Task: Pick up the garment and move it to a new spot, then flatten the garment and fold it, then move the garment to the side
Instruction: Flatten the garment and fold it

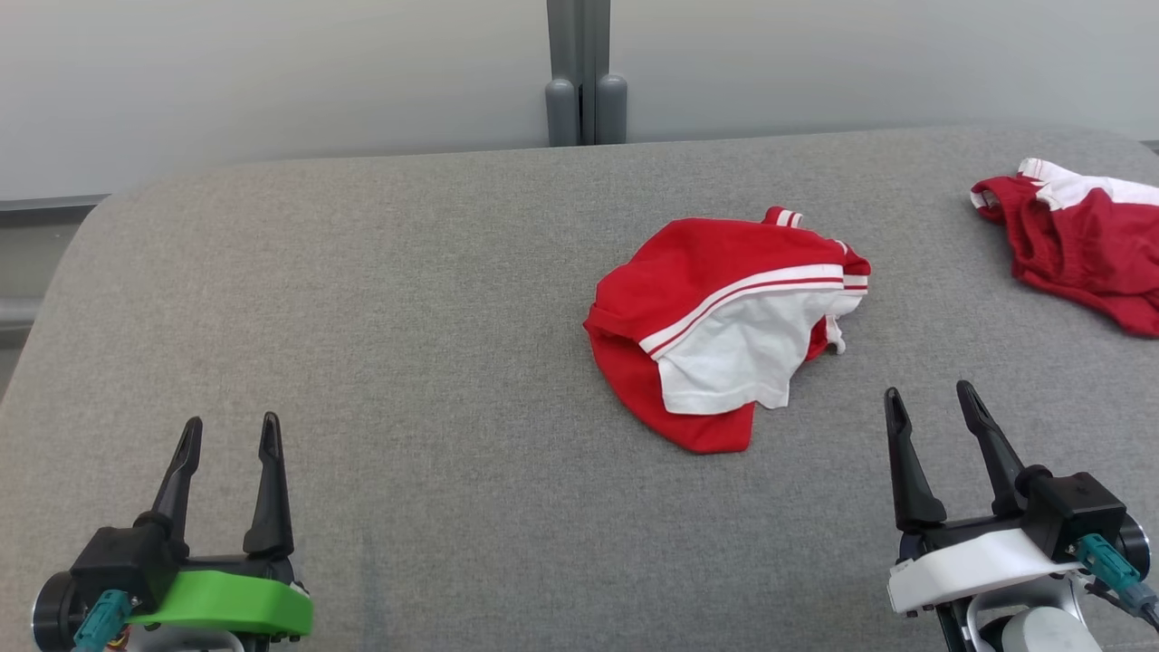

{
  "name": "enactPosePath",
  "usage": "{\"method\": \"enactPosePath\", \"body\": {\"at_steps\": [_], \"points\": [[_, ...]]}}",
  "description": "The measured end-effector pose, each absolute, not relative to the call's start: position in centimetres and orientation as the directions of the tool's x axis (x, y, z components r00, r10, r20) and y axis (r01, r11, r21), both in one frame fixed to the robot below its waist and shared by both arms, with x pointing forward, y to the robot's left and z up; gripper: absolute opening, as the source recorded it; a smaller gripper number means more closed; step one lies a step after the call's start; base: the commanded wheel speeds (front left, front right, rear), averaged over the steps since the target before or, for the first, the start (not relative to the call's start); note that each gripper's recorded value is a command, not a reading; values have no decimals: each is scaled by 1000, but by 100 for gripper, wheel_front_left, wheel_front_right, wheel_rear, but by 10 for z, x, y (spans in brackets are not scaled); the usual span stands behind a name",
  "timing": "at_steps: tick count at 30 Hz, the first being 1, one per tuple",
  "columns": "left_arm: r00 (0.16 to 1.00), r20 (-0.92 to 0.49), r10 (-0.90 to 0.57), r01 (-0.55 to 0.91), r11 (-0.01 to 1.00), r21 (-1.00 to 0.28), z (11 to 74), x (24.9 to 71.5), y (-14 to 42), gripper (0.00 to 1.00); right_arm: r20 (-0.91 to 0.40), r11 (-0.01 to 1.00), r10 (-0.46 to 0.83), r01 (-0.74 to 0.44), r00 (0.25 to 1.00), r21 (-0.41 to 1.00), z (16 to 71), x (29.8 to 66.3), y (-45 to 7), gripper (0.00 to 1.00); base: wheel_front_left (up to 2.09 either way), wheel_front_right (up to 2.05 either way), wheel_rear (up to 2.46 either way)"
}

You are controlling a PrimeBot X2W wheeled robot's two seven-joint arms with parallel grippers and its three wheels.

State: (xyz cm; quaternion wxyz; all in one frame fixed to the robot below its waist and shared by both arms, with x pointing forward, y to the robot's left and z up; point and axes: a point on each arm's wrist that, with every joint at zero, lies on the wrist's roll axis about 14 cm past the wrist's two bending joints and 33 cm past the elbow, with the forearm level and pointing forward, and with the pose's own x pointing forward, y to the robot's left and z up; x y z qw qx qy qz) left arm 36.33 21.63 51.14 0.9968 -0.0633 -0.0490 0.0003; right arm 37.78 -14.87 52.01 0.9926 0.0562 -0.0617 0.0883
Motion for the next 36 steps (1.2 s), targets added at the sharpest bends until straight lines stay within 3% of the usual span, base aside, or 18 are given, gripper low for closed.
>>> {"method": "enactPosePath", "body": {"at_steps": [23, 36], "points": [[996, 94, 7, 4, 992, -122, 510, 363, 217, 100, 129, 978, 174, -187, 976, 97, 519, 379, -149, 100, 0, 0, 0], [997, 80, -3, 13, 992, -127, 505, 379, 211, 100, 205, 958, 285, -283, 937, -36, 565, 448, -131, 100, 0, 0, 0]]}}
